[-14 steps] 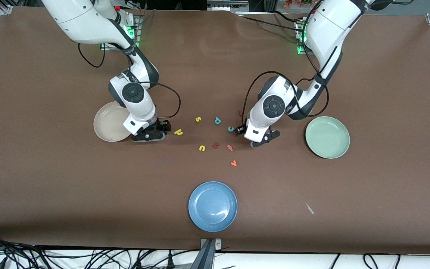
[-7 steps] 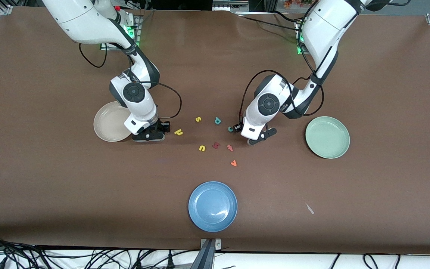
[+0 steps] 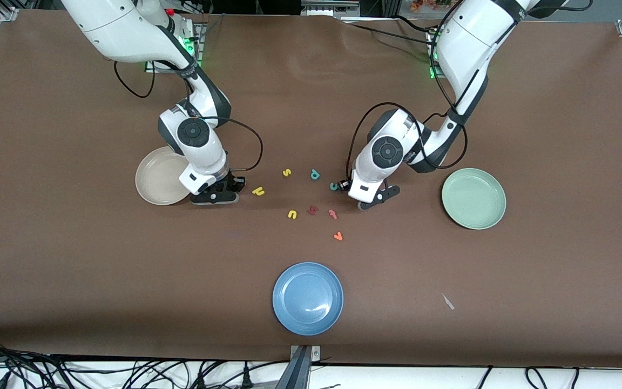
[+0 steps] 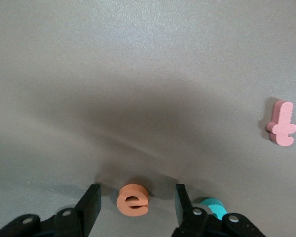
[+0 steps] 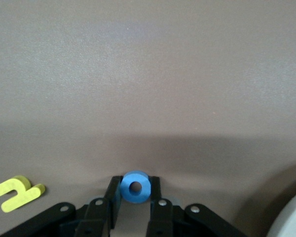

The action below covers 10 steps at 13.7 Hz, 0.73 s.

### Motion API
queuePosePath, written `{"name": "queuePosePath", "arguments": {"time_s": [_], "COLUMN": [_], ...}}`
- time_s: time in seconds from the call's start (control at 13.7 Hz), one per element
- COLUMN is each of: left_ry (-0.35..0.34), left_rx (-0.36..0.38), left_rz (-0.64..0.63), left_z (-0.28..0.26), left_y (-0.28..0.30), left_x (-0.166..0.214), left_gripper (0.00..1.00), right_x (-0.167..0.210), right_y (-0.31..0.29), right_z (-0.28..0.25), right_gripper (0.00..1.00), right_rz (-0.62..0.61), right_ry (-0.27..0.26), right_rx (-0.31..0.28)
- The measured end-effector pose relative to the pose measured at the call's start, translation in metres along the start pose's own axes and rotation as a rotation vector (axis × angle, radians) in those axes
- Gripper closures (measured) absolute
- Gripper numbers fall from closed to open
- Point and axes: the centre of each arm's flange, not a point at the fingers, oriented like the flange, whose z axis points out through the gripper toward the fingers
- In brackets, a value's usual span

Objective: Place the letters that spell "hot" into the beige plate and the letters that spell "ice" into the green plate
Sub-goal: 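Set the o and e on the cream and green plates with both grippers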

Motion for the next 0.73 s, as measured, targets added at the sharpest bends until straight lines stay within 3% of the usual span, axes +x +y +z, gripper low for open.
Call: {"name": "queuePosePath", "arguments": {"time_s": [0.29,0.51,0.73], "left_ry": [-0.001,0.002,0.002], "left_rx": [0.002,-0.001,0.000], "left_rz": [-0.001,-0.002,-0.002], "left_z": [0.001,-0.002,-0.003], "left_y": [0.000,0.000,0.000], "left_x": [0.000,0.001,0.001], "left_gripper": [0.43,0.70,0.75], "right_x": [0.006,0.020,0.036], "right_y": [0.006,0.029,0.096], "right_z": [-0.013,-0.065,-0.106], "right_gripper": [0.73,0.73,0.73], "right_rz": [-0.037,-0.075,-0.162], "right_ry": [-0.008,-0.060,-0.105], "right_rx": [-0.026,-0.038,-0.038]}}
